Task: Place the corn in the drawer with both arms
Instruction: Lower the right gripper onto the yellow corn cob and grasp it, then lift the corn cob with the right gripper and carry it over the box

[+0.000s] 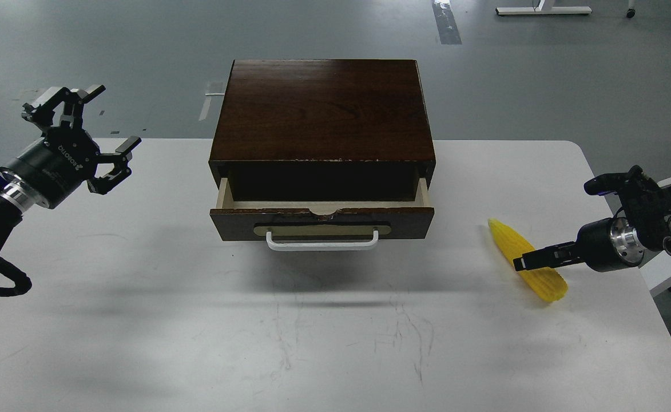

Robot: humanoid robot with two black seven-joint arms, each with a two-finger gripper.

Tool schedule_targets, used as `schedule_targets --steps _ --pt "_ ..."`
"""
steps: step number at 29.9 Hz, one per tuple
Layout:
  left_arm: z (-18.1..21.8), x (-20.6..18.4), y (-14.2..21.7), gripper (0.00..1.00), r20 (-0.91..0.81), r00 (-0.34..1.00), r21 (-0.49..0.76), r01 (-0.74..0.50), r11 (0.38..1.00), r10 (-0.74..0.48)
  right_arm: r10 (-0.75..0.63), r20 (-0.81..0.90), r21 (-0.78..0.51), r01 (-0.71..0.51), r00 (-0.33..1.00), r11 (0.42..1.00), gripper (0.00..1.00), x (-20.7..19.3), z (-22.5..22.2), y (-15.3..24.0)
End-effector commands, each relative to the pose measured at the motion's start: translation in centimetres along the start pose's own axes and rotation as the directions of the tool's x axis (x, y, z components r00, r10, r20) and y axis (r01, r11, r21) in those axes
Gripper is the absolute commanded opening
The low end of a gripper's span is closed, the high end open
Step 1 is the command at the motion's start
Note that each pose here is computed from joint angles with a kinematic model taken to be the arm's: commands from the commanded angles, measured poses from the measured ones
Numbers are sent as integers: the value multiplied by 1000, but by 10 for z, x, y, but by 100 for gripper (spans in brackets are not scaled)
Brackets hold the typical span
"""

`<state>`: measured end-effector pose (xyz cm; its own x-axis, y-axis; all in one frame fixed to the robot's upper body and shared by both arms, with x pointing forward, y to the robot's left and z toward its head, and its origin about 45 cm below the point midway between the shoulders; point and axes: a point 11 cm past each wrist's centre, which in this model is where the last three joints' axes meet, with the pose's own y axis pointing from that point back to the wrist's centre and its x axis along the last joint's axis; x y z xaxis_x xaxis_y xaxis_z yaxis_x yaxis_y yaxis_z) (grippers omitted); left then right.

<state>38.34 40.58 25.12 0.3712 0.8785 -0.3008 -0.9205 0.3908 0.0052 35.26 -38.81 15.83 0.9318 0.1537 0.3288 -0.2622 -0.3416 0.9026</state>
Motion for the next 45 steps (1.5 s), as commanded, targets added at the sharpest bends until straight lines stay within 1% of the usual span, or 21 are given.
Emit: schedule_targets --steps 1,6,8,11,13,15,17,19,21,22,23,27,28,29,33,35,37,41,43,45 --pt "0 0 0 98 1 1000 0 0 1000 0 -2 -2 -2 2 1000 1000 5 0 0 0" --pt "3 0 0 98 6 1000 -5 4 1000 -4 -1 -16 -10 0 1000 1000 0 3 0 4" --pt "5 -1 0 98 6 1000 -10 4 1000 -4 10 -21 -11 -10 1000 1000 0 8 -1 8" --pt "6 0 0 98 9 1000 -10 2 1000 -2 41 -44 -7 -41 998 999 0 24 -7 17" --pt "6 0 0 98 8 1000 -11 2 1000 -2 83 -76 3 -83 994 997 0 44 -17 32" --pt "7 1 1 98 10 1000 -11 1 1000 -1 167 -138 23 -166 976 986 0 81 -37 65" --pt "7 1 1 98 10 1000 -11 1 1000 -1 229 -195 42 -225 954 973 0 109 -57 89" --pt "6 0 0 98 8 1000 -11 2 1000 -2 268 -230 49 -263 936 963 0 126 -69 105" --pt "6 0 0 98 8 1000 -11 2 1000 -2 309 -309 53 -308 899 950 1 153 -94 132" --pt "7 0 0 98 9 1000 -14 3 1000 -3 315 -335 59 -313 888 948 1 160 -104 137" --pt "8 0 0 98 8 1000 -17 2 1000 -2 319 -389 75 -316 864 946 1 172 -126 142" --pt "10 0 -1 98 8 1000 -25 2 1000 -2 334 -505 106 -327 795 939 1 197 -180 158" --pt "10 0 -1 98 9 1000 -24 3 1000 -3 333 -550 117 -325 766 939 1 204 -202 160" --pt "11 0 -1 98 10 1000 -25 4 1000 -3 327 -591 126 -316 737 940 1 209 -223 160" --pt "12 0 -1 98 11 1000 -27 3 1000 -3 302 -677 153 -273 671 950 2 213 -274 148" --pt "12 0 -1 98 11 1000 -27 3 1000 -3 274 -730 167 -226 625 960 1 210 -308 132" --pt "12 1 -1 98 12 1000 -27 2 1000 -2 263 -764 177 -199 589 964 1 206 -329 121" --pt "12 1 -1 98 13 1000 -27 1 1000 -1 249 -819 179 -183 518 967 1 201 -351 108" --pt "16 4 2 98 22 1000 -29 -5 1000 6 246 -859 185 -175 449 967 1 194 -360 96" --pt "17 5 3 98 24 1000 -28 -8 1000 8 249 -873 195 -167 420 967 1 190 -361 91"
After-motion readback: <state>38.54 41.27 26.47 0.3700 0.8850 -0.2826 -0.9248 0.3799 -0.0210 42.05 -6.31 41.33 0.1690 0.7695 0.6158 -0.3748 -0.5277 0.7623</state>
